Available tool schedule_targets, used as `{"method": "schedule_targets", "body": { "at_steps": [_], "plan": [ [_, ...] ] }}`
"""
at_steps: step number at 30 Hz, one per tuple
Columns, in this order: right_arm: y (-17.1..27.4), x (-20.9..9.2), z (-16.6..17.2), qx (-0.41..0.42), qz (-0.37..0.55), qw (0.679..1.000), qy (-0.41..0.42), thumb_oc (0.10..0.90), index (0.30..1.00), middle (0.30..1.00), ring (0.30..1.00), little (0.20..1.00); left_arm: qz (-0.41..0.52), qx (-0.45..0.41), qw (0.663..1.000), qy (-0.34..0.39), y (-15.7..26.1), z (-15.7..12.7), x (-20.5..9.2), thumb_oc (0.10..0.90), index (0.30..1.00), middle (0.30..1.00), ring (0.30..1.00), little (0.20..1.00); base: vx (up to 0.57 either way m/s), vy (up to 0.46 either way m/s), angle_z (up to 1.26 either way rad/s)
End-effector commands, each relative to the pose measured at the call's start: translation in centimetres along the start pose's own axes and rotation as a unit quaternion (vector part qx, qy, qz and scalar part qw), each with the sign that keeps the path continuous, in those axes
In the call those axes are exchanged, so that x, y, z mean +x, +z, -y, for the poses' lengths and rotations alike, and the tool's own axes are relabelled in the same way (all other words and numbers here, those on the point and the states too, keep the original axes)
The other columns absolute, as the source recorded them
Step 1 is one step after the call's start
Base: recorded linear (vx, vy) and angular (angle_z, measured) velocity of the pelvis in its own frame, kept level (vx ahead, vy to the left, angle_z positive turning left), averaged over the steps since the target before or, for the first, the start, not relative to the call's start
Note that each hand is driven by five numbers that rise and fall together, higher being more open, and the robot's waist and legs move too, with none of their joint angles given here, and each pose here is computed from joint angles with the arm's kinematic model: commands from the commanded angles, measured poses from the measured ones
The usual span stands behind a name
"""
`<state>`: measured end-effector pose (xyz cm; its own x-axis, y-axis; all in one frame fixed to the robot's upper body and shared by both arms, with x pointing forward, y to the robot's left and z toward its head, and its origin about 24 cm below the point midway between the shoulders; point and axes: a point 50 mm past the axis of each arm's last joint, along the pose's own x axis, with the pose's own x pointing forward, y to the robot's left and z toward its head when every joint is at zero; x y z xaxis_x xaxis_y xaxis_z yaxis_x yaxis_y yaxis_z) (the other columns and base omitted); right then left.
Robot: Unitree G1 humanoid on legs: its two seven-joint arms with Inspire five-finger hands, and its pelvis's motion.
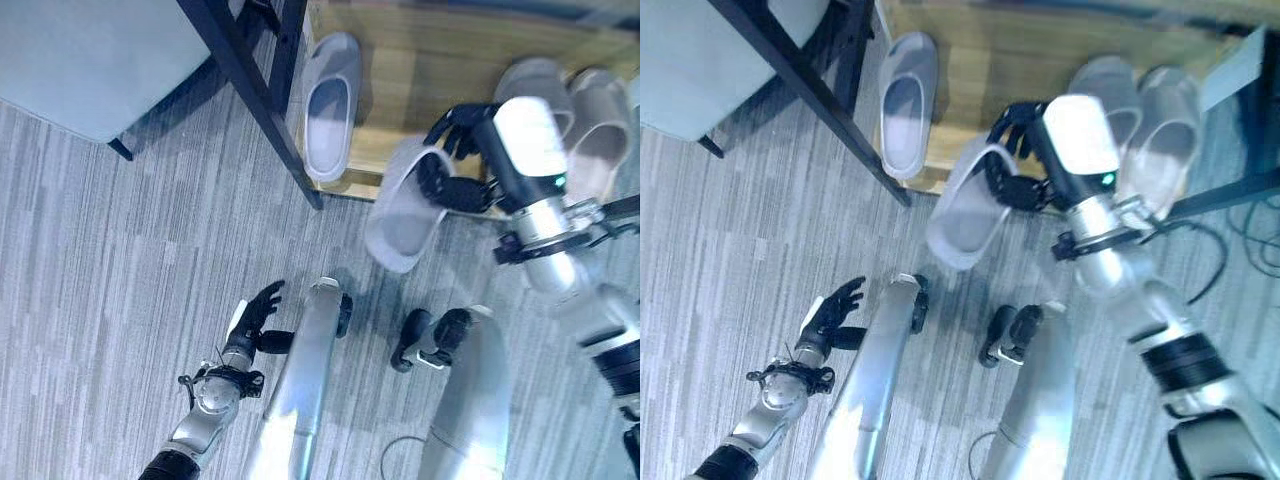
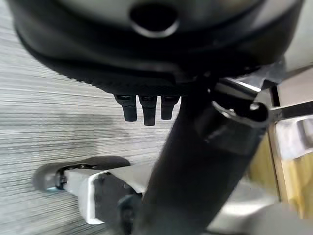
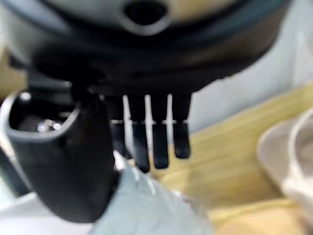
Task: Arrange the slippers neatly on the shoe rack.
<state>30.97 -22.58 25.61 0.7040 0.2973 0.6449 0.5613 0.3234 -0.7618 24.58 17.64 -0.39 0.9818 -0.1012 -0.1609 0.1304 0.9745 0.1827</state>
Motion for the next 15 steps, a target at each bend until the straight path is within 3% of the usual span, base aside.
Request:
{"method": "schedule_targets", "body": {
  "at_steps": [1,8,15],
  "plan": [
    [4.7,4.4,9.0,-0.033,0.142,0.969,-0.202,0.400,0.300,0.300,0.300,0.300,0.059,-0.042,0.997,0.036,1.7,-0.3,-0.8,0.800,0.900,0.900,0.900,0.900,0.07,-0.040,-0.01],
    [5.3,6.7,10.3,-0.081,0.171,0.963,-0.190,0.400,0.300,0.300,0.300,0.300,0.010,-0.023,0.999,0.022,-0.8,-0.3,-3.4,0.800,0.900,0.900,0.900,0.900,0.10,0.008,-0.12],
    [4.1,8.9,10.9,-0.160,0.152,0.963,-0.152,0.400,0.300,0.300,0.300,0.300,-0.007,0.005,1.000,0.007,-1.5,-0.9,-4.1,0.800,0.900,0.900,0.900,0.900,0.05,0.002,-0.06]
  ]
}}
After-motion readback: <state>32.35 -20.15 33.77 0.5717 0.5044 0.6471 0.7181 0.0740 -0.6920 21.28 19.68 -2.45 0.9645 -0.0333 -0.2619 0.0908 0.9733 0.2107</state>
